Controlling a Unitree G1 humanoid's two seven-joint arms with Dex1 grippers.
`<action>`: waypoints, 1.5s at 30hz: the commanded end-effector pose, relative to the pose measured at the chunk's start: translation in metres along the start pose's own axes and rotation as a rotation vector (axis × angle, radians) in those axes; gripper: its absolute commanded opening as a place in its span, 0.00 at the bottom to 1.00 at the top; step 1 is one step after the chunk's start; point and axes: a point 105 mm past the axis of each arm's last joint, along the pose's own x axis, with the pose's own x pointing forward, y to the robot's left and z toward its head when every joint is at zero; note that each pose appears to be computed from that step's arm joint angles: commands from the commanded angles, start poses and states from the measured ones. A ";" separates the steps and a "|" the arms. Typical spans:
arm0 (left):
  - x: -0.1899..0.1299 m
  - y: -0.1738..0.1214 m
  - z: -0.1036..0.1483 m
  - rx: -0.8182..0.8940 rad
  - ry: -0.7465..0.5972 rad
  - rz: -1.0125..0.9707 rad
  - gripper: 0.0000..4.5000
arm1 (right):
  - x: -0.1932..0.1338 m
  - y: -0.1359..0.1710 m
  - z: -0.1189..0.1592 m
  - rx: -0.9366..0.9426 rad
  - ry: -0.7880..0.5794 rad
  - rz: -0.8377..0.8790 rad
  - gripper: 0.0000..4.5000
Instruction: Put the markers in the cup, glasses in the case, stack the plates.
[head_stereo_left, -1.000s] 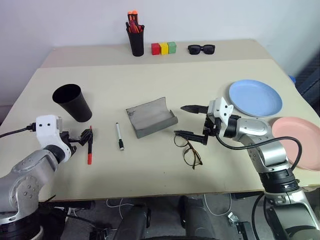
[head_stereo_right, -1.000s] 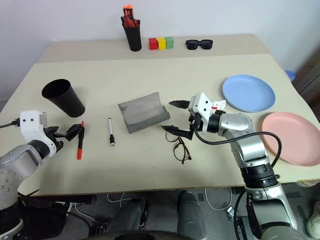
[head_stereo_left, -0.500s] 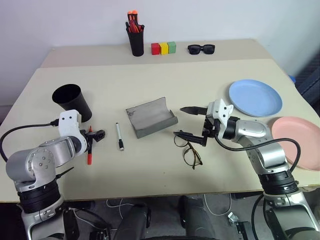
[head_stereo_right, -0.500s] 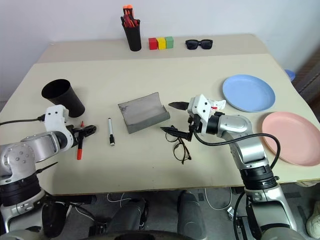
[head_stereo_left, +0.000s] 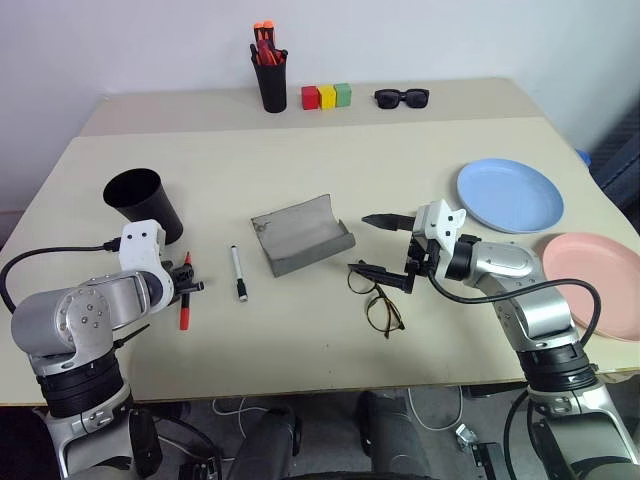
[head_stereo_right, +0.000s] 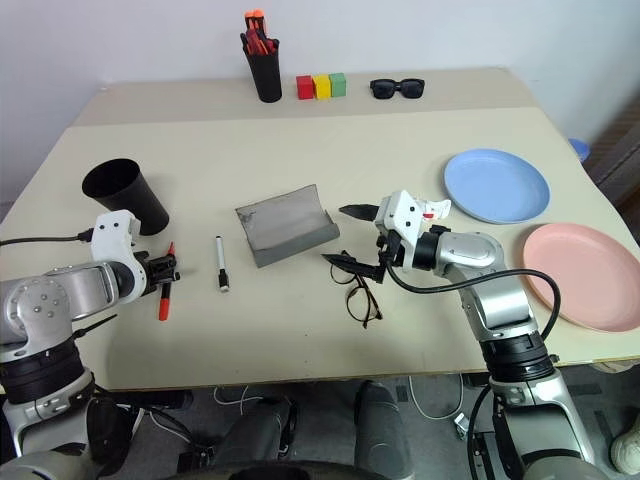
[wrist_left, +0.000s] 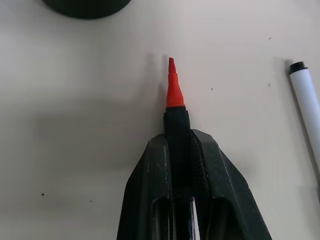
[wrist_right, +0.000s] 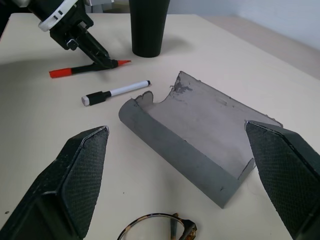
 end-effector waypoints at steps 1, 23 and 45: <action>-0.015 -0.022 0.037 0.098 -0.181 -0.073 0.01 | -0.011 -0.011 0.026 0.002 -0.091 -0.017 1.00; -0.095 0.017 0.196 0.329 -1.286 0.024 0.01 | -0.005 -0.004 0.056 0.151 -0.263 0.016 1.00; -0.041 0.045 0.140 0.271 -1.223 0.035 0.50 | -0.002 -0.007 0.052 0.113 -0.214 -0.001 1.00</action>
